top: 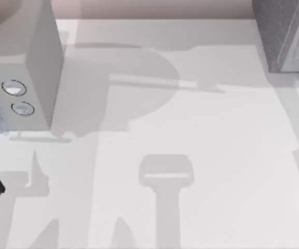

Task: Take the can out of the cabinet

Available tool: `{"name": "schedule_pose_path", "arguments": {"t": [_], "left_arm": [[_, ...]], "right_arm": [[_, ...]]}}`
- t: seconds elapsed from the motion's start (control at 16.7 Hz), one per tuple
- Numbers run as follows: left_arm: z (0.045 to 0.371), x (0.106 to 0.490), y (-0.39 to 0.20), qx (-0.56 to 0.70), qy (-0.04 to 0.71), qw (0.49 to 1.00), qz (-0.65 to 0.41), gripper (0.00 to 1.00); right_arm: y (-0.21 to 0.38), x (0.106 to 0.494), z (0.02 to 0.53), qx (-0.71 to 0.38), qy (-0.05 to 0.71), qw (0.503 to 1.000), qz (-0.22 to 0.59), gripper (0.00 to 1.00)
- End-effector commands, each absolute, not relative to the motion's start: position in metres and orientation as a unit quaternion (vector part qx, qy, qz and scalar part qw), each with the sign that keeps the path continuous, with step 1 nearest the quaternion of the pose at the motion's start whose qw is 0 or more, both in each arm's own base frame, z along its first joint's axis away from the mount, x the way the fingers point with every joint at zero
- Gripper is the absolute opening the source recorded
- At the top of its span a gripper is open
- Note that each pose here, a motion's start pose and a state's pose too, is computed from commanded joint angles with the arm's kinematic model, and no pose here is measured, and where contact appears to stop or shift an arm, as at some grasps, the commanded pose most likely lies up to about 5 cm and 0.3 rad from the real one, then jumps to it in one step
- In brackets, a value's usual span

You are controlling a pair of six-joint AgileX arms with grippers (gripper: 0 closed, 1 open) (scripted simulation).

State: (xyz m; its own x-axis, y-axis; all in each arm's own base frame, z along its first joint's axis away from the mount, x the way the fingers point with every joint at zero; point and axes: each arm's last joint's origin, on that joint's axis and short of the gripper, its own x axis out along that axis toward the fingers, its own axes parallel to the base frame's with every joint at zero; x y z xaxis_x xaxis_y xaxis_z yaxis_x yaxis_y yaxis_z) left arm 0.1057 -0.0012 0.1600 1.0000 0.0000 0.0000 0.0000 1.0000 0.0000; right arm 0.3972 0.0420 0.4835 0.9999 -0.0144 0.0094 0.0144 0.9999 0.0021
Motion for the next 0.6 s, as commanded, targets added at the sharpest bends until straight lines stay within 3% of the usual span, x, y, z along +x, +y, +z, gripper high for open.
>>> {"name": "schedule_pose_path", "arguments": {"t": [0.24,0.6], "left_arm": [[0.16,0.1057,-0.0012,0.0,0.0,1.0,0.0,1.0],[0.16,0.1057,-0.0012,0.0,0.0,1.0,0.0,1.0]], "right_arm": [[0.0419,0.3979,0.4834,0.001,-0.005,1.0,-0.007,1.0],[0.0419,0.3979,0.4834,0.001,-0.005,1.0,-0.007,0.55]]}}
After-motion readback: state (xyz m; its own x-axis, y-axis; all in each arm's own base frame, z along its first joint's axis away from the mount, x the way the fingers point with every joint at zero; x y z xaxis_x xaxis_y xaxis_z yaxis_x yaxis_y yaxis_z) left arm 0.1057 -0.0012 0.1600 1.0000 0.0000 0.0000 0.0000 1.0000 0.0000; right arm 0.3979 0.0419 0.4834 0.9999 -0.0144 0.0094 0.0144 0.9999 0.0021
